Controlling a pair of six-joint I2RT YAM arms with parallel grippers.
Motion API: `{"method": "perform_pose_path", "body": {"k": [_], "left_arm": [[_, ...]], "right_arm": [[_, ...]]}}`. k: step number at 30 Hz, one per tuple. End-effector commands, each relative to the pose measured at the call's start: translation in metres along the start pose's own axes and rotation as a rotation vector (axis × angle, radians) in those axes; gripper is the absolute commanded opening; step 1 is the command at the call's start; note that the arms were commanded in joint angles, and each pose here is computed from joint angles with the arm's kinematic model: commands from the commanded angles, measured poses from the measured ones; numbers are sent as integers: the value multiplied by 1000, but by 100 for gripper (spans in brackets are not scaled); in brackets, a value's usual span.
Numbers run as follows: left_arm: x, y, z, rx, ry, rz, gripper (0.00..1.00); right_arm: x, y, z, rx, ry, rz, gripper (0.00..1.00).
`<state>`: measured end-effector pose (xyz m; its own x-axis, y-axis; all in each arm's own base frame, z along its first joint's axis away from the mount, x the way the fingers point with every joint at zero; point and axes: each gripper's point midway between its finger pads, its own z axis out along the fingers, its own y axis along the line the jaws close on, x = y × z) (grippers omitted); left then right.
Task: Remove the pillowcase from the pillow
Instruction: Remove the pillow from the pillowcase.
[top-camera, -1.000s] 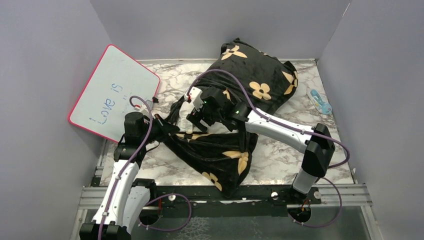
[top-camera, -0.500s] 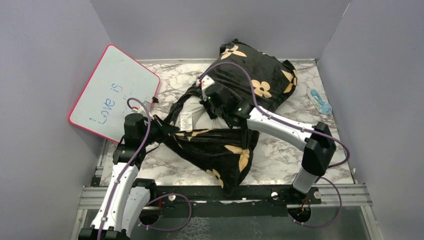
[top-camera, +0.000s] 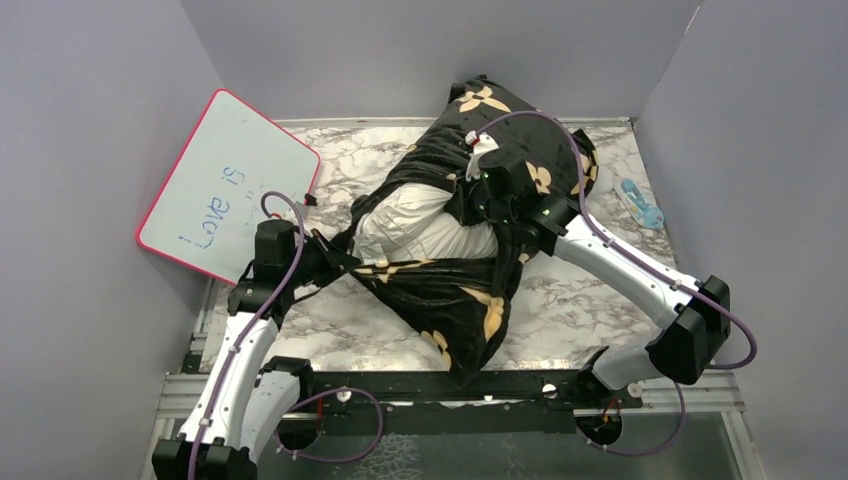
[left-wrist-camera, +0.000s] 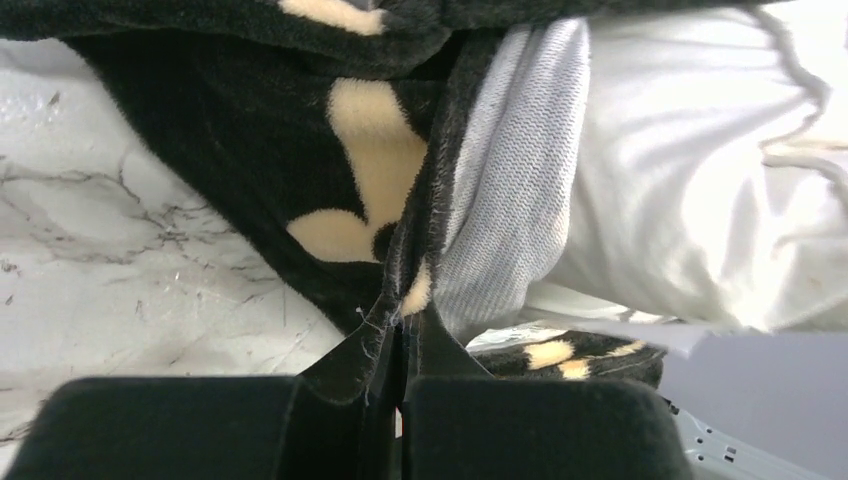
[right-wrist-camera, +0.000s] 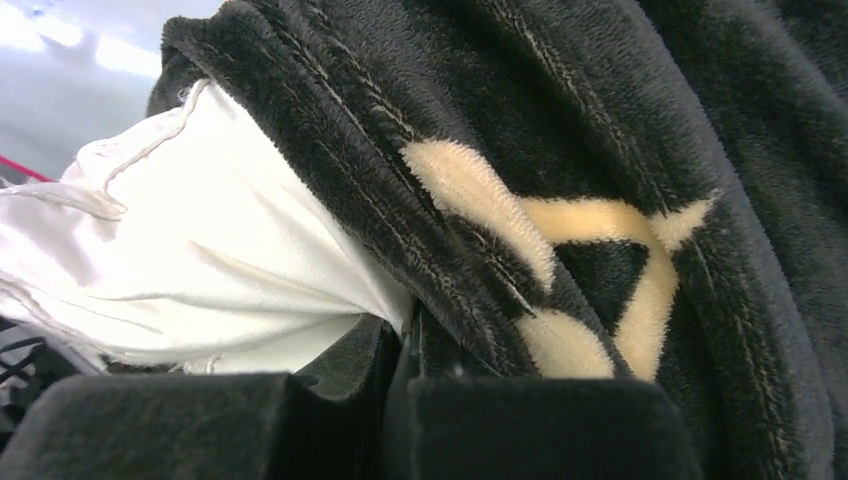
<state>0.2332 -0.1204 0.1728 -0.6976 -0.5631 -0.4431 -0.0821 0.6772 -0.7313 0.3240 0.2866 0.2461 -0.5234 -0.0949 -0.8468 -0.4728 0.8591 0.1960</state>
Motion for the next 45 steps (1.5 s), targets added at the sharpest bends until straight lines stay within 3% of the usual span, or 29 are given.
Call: {"method": "perform_pose_path", "body": {"k": [1,5,8,11,16,18,23,32,42,45], "left_arm": [[1,52,5,-222,3,18,0],[9,46,19,-138,47,0,0],[19,43,29,-70,86,-6,29],[24,38,31,-36,125,-5,48],[-17,9,-7,-57,-71,62,77],[-31,-6,-25,-46,-140,88,84],[-38,-45,-39,85,-138,123,88],[-14,-86,-28,371,64,184,89],[10,-128,-20,474,170,323,92],[29,-123,0,418,232,313,81]], "right_arm": [[-44,-42,-36,110,-138,104,1],[-50,-16,-43,-23,-137,138,1],[-50,6,-44,-142,-118,152,1],[-48,21,-40,-220,-82,150,1],[-29,21,-25,-223,23,119,3],[-22,21,-24,-224,52,111,4],[-12,25,-21,-258,81,110,5],[-3,28,-16,-279,104,130,7],[11,43,-4,-355,182,155,9],[10,49,-6,-390,194,151,10]]}}
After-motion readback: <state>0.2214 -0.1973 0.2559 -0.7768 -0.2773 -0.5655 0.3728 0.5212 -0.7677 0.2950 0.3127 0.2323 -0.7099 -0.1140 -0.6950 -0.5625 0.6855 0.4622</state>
